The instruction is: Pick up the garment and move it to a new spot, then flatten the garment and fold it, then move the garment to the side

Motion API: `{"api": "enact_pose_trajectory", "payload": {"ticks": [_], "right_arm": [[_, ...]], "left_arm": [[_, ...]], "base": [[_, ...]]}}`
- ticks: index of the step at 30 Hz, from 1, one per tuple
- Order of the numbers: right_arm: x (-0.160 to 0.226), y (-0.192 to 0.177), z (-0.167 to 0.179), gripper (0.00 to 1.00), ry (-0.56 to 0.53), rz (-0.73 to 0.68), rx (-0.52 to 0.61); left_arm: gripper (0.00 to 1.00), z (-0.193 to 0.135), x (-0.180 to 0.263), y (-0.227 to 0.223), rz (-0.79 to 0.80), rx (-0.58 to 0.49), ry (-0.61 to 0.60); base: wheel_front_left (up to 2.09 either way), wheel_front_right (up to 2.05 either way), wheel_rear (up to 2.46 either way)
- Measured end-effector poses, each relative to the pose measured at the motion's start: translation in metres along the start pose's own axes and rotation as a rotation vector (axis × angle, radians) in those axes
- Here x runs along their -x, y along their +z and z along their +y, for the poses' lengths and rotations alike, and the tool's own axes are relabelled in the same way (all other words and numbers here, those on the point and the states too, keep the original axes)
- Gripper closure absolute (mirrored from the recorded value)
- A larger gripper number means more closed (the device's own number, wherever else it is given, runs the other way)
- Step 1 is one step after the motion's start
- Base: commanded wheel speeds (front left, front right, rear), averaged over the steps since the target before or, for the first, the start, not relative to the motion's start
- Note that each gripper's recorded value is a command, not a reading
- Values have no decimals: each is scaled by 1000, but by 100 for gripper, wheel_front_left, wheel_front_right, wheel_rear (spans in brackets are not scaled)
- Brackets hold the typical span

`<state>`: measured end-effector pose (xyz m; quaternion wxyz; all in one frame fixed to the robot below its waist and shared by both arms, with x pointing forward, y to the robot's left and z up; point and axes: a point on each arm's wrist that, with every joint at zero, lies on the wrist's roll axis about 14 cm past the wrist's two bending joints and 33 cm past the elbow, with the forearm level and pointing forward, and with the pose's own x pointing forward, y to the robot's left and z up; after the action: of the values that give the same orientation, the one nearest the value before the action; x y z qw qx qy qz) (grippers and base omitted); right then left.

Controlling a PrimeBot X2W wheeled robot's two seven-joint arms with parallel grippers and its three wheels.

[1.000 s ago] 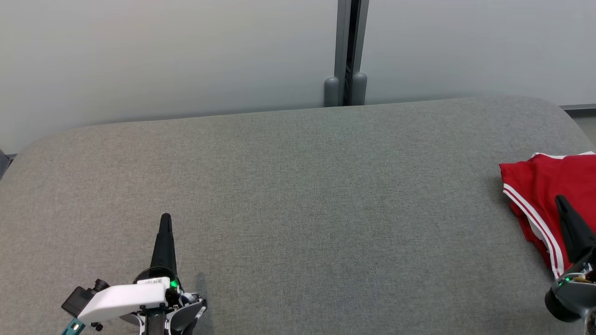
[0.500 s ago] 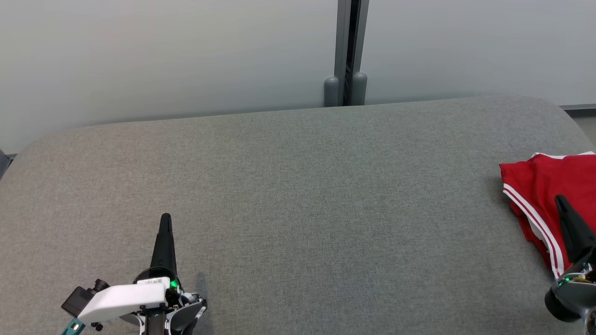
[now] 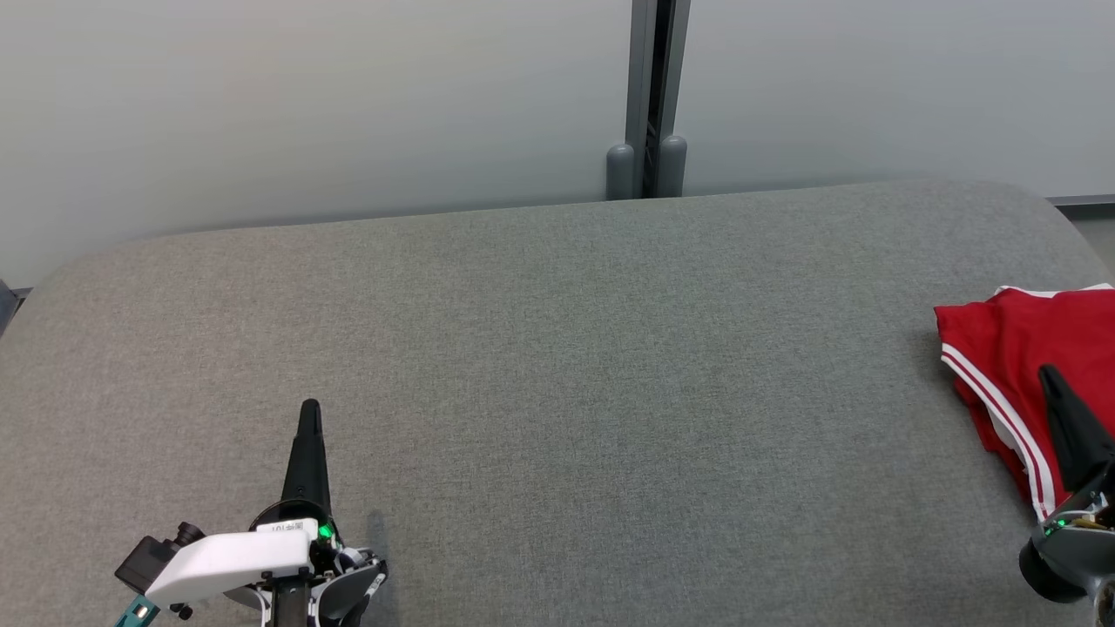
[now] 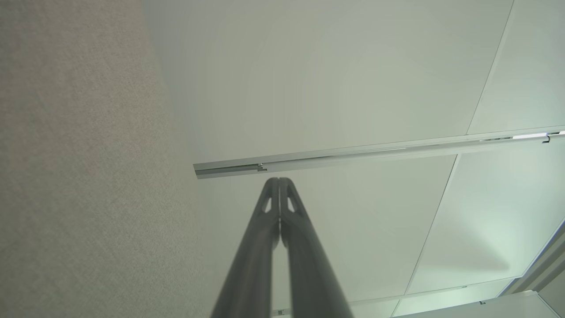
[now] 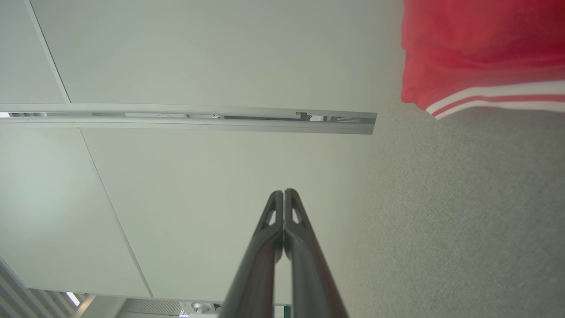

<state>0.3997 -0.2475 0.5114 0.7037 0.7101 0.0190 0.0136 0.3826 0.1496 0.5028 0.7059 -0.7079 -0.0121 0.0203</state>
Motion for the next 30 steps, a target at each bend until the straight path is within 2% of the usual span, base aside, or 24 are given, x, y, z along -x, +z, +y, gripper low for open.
{"api": "enact_pose_trajectory", "payload": {"ticks": [30], "right_arm": [[0, 0, 0, 100, 0, 0, 0]], "left_arm": [[100, 0, 0, 0, 0, 0, 0]], "base": [[0, 0, 0]]}}
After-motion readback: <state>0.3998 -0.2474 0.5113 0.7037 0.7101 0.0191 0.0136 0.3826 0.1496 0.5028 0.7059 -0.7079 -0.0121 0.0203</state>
